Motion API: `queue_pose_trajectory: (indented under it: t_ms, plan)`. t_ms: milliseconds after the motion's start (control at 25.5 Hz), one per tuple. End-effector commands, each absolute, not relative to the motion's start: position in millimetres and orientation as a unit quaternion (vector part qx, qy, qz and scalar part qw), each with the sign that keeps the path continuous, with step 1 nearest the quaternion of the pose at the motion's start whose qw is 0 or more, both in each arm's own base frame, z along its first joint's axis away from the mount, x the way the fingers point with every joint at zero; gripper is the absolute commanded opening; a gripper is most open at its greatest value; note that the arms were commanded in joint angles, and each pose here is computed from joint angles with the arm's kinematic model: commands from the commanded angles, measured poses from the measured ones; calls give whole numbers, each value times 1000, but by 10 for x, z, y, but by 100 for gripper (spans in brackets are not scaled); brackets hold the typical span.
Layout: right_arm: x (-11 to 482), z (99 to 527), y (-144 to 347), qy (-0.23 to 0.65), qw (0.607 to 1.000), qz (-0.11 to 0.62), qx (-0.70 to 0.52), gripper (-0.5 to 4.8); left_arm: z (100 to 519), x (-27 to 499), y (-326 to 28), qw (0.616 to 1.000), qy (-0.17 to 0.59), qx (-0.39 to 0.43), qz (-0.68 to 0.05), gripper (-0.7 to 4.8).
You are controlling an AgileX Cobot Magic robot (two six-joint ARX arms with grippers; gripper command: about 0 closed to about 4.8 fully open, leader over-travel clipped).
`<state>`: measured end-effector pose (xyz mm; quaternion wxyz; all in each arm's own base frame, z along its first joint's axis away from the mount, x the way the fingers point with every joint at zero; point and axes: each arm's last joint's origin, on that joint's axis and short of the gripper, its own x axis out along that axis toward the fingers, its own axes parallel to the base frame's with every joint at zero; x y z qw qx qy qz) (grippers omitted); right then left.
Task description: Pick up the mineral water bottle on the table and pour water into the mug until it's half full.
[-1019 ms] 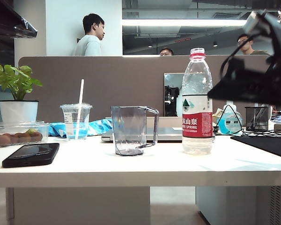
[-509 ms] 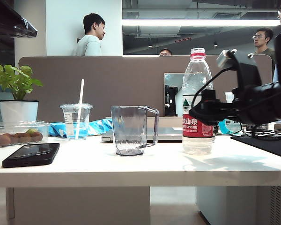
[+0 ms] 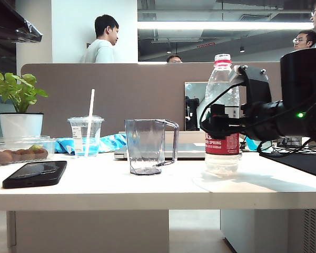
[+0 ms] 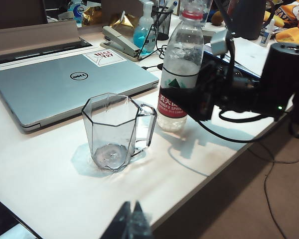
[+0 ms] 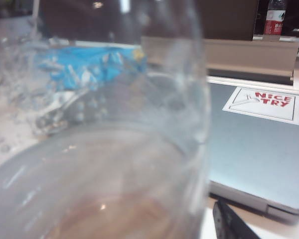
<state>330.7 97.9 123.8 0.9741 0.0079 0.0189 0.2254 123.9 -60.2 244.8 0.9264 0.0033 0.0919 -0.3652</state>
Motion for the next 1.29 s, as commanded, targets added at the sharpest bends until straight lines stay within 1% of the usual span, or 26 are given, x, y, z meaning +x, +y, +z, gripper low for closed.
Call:
queue_pose_trajectory:
  t_ms: [39, 196, 353, 431, 549, 666, 744, 862, 940, 1136, 1293]
  plan:
    - [3377, 1255, 1008, 20, 973, 228, 17, 474, 2486, 1238, -601, 926, 81, 3, -368, -4]
    - [3381, 1251, 1009, 23, 973, 228, 17, 347, 2486, 1238, -601, 926, 81, 3, -368, -4]
    - [3385, 1256, 1010, 22, 973, 228, 16, 271, 2486, 1238, -601, 926, 81, 3, -368, -4]
    - [3384, 1287, 1010, 16, 974, 228, 3, 273, 2486, 1238, -601, 926, 81, 3, -368, -4]
    - [3365, 1422, 1004, 6, 971, 229, -70, 273, 2486, 1238, -601, 926, 81, 3, -368, -4]
    - [3343, 1647, 995, 18, 963, 227, -143, 274, 2486, 1238, -601, 926, 81, 3, -368, -4]
    - [3355, 1833, 997, 31, 953, 230, -194, 274, 2486, 1238, -601, 926, 81, 3, -368, -4]
    - [3428, 2213, 1020, 54, 931, 208, -296, 274, 2486, 1238, -601, 926, 81, 3, -367, -4]
    - [3510, 2448, 1083, 67, 906, 191, -372, 274, 2486, 1238, -601, 926, 81, 3, -368, -4]
    - [3546, 2631, 1256, 66, 872, 183, -450, 274, 2483, 1238, -600, 926, 83, 3, -367, -5]
    - [3525, 2617, 1390, 65, 855, 180, -482, 274, 2482, 1238, -601, 926, 83, 3, -367, -4]
